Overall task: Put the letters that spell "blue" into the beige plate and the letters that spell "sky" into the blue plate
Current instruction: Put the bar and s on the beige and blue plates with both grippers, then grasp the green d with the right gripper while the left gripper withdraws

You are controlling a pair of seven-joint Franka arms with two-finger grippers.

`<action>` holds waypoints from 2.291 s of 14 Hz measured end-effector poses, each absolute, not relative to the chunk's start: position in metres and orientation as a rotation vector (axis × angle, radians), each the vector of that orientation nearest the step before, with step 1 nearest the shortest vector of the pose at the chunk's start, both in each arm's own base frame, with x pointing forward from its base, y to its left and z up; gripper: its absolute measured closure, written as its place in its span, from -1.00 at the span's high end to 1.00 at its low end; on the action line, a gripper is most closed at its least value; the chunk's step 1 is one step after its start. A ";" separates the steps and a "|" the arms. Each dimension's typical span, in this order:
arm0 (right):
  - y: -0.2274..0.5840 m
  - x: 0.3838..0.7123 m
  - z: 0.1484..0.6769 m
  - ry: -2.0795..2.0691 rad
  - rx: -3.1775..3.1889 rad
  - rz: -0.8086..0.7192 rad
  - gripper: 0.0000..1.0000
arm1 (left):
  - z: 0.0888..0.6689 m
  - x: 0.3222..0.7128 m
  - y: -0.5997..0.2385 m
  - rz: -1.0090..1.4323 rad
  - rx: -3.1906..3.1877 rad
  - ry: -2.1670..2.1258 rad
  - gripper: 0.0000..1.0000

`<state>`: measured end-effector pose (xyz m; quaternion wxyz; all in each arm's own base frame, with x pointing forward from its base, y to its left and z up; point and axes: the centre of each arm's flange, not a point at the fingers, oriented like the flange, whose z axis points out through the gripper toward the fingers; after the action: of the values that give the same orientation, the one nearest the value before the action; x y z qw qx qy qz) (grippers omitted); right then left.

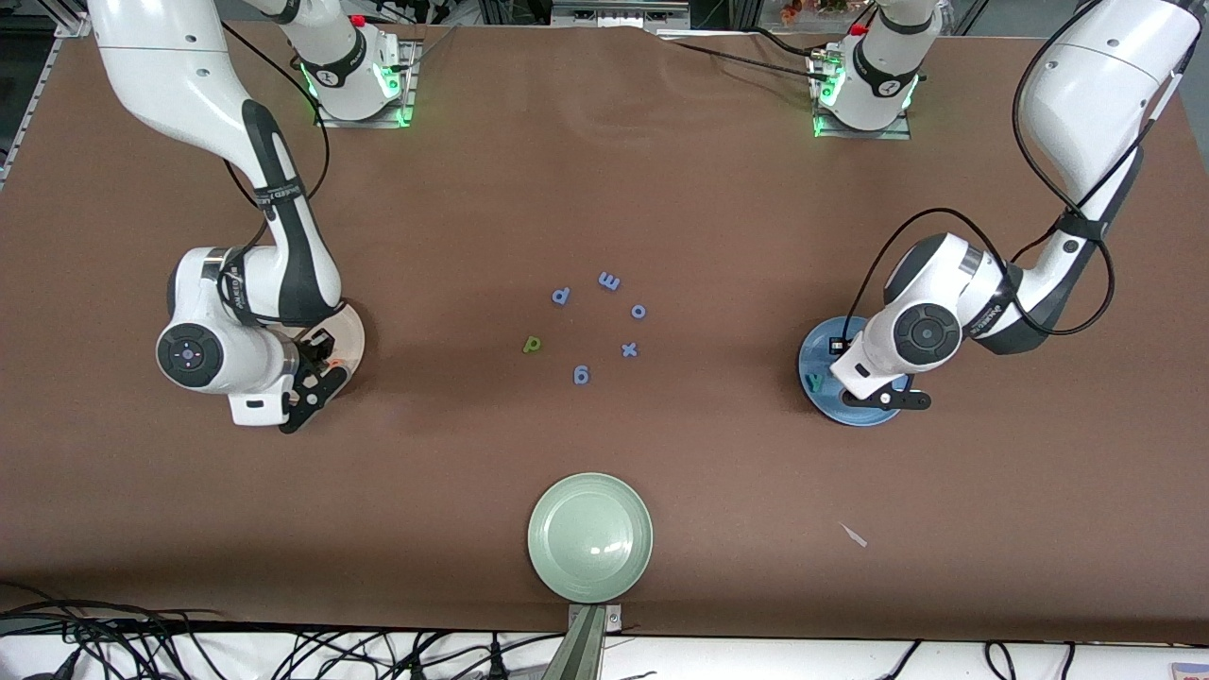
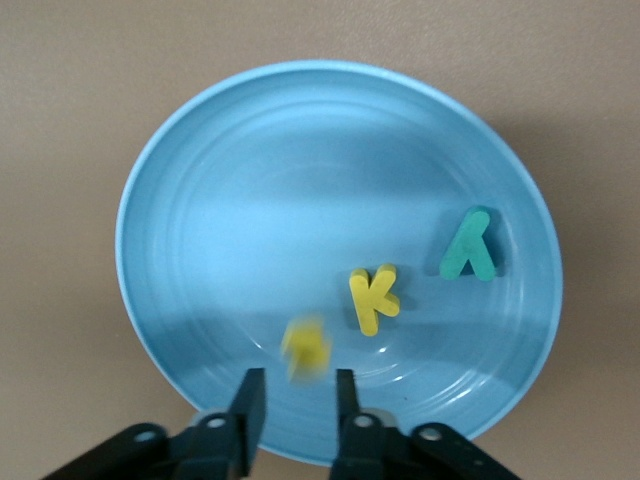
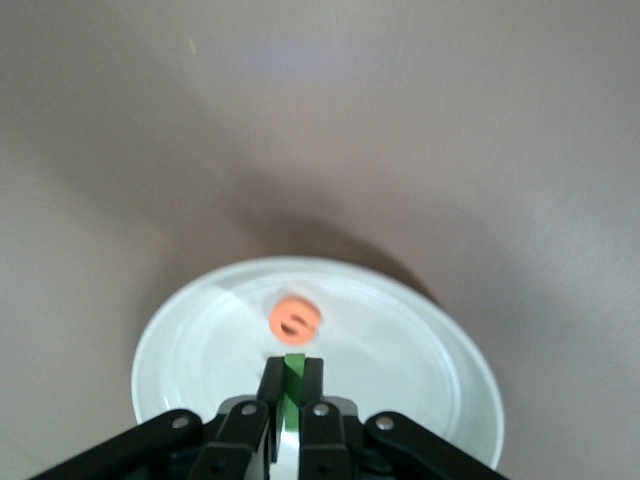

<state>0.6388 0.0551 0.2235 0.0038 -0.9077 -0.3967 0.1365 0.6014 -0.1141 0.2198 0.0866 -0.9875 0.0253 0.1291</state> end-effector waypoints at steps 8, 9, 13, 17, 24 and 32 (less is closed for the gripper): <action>0.087 0.642 0.239 -0.910 -2.918 0.445 0.73 | 0.325 0.607 -0.165 0.310 -2.979 0.094 1.00; 0.104 0.644 0.244 -0.823 -2.949 0.426 0.96 | 0.348 0.608 -0.168 0.319 -3.003 0.055 1.00; 0.179 0.640 0.253 -0.474 -3.035 0.361 1.00 | 0.441 0.610 -0.169 0.207 -3.074 0.007 1.00; 0.251 0.626 0.254 -0.065 -3.108 0.246 1.00 | 0.523 0.595 -0.128 0.098 -3.122 0.079 1.00; 0.361 0.584 0.239 0.528 -3.074 0.126 1.00 | 0.593 0.575 -0.054 -0.050 -3.111 -0.037 1.00; 0.394 0.561 0.195 0.671 -3.058 0.114 0.98 | 0.587 0.568 -0.052 0.052 -3.103 -0.010 1.00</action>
<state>0.5612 0.3939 0.1948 0.0045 -0.9761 0.2143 0.0365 0.5683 -0.0515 0.5870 0.0190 -0.9997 -0.0033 0.0167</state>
